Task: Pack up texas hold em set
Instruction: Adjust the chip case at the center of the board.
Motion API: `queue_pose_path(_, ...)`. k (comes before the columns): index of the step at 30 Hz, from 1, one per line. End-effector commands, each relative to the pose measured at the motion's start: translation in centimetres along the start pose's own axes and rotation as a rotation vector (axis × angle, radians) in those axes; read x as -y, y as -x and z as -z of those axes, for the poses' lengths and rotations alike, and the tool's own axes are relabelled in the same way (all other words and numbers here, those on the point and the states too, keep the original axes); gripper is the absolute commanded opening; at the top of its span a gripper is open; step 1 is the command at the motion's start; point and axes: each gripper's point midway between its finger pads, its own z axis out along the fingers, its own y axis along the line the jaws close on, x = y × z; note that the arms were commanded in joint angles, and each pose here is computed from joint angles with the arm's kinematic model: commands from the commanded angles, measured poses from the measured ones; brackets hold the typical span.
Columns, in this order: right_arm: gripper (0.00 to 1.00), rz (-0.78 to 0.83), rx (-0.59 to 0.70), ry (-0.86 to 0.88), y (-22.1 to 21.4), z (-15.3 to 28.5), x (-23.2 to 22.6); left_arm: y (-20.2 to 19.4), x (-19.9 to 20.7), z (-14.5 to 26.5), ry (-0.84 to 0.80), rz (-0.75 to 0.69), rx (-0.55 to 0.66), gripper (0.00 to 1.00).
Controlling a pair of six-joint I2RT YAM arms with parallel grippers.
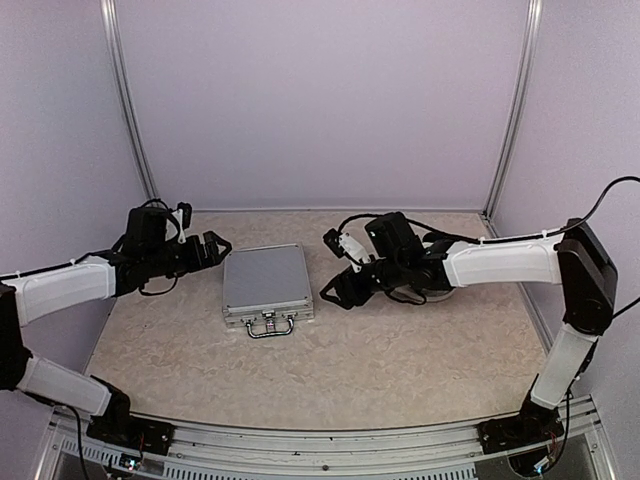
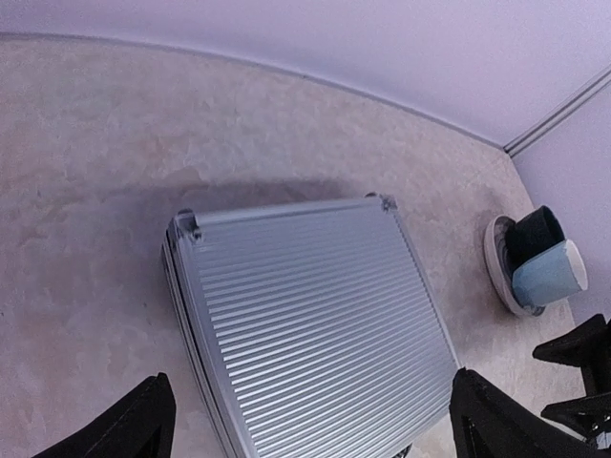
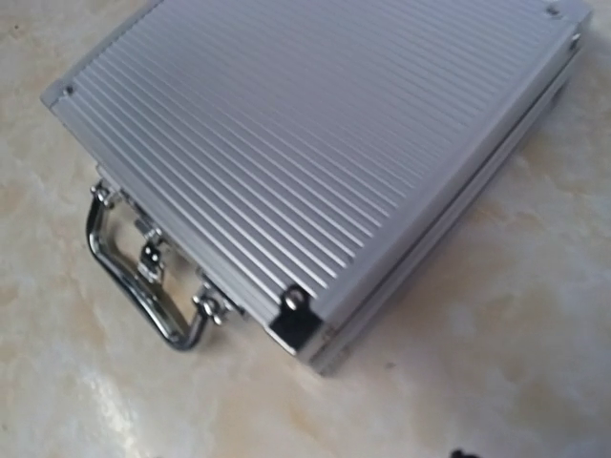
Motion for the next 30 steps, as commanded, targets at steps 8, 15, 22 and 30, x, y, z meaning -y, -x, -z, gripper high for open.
queue_pose_path(8,0.67,-0.206,-0.034,0.134,-1.0,-5.1,-0.9,-6.5,-0.9,-2.9,-0.029,0.109,-0.129,0.99)
queue_pose_path(15,0.7,-0.238,-0.015,0.166,0.4,-7.2,-1.0,-9.7,-1.3,-4.7,-0.018,0.151,-0.198,0.99)
queue_pose_path(22,0.7,-0.249,-0.018,0.141,0.6,-7.0,0.0,-13.6,3.2,-4.8,-0.144,0.117,-0.294,0.99)
queue_pose_path(30,0.7,-0.286,-0.002,0.056,-0.3,-4.1,3.6,-16.4,7.7,-3.1,-0.177,0.064,-0.328,0.99)
